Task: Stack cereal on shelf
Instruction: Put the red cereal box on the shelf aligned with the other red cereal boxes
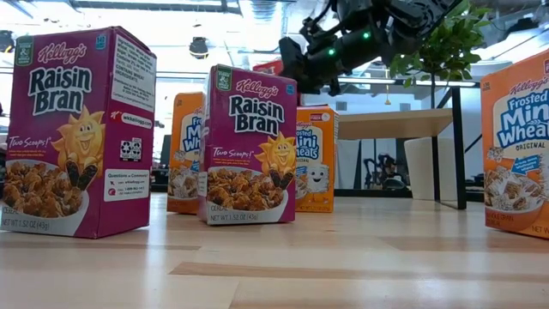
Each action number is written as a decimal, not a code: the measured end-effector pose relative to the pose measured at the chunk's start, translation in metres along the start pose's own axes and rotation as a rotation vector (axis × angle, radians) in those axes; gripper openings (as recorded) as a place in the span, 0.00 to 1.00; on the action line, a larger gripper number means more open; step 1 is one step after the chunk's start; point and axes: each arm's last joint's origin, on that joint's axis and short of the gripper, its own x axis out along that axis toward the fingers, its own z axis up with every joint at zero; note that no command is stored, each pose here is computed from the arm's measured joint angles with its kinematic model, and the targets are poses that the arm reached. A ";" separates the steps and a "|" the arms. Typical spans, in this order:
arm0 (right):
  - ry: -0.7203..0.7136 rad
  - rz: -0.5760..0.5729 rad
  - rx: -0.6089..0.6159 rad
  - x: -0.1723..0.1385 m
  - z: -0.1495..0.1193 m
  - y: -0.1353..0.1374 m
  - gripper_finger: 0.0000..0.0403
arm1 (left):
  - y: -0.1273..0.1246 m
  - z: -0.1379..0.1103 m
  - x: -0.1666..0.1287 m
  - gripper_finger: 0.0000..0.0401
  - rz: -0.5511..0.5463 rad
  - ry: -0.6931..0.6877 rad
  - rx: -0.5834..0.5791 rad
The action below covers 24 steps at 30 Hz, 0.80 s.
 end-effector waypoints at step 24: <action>0.116 -0.059 -0.011 -0.022 0.009 -0.009 0.55 | -0.005 -0.002 0.004 0.75 -0.016 0.004 0.007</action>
